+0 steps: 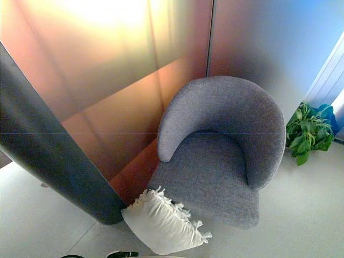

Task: Pick up the pillow and put it on the sofa.

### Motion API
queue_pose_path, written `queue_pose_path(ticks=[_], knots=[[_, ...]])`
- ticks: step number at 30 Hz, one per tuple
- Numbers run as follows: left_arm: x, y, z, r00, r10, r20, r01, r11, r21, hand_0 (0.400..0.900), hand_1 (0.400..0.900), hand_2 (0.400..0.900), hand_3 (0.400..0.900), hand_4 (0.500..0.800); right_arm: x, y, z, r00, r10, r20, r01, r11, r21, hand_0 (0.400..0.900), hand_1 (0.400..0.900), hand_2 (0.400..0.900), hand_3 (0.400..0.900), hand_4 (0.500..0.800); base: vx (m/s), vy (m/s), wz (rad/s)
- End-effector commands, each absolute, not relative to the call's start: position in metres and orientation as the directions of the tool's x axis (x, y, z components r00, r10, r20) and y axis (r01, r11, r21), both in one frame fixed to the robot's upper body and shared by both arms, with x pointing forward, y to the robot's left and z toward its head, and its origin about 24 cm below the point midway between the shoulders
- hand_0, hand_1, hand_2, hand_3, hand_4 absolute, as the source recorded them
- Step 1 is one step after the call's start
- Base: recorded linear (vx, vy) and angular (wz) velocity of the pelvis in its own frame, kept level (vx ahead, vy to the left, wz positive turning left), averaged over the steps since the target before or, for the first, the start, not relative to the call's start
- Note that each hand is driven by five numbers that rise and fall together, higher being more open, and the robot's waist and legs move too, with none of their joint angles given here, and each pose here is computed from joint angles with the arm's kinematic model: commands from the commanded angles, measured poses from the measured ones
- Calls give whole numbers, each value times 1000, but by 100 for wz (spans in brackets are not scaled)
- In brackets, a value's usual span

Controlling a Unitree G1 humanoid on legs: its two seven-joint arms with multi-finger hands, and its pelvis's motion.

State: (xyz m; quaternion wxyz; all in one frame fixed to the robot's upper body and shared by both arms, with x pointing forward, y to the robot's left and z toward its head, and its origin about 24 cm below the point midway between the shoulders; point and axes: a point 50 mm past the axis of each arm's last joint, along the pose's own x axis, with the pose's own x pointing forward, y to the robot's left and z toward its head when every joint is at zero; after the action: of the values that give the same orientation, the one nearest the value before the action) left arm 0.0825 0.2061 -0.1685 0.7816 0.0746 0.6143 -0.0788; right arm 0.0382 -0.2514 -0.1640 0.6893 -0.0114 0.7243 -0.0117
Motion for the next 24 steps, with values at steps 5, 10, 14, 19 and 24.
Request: queue_pose_path(ticks=[5,10,14,19,24], knots=[[91,222,-165,213,10,-977,278,958,70,900,900,900,900,800,60,-224,-167,-38,74,-997,-7,997,74,900,900,900,900,800,0,0,0],[96,224,-164,245,57,-968,380,913,150,900,900,900,900,800,61,-224,-167,-41,70,-997,-11,997,70,900,900,900,900,800,16,9,-5],[109,230,-159,285,91,-954,424,881,211,900,900,900,900,800,63,-230,-165,-45,63,-997,-5,998,63,900,900,900,900,800,29,20,-7],[127,238,-151,351,108,-930,476,835,276,900,900,900,900,800,62,-243,-162,-63,43,-997,-1,999,44,900,900,900,900,800,57,42,-7],[154,235,-142,443,119,-888,502,788,356,900,900,900,900,800,72,-257,-156,-56,7,-998,1,1000,7,900,900,900,900,800,-2,91,-11]])
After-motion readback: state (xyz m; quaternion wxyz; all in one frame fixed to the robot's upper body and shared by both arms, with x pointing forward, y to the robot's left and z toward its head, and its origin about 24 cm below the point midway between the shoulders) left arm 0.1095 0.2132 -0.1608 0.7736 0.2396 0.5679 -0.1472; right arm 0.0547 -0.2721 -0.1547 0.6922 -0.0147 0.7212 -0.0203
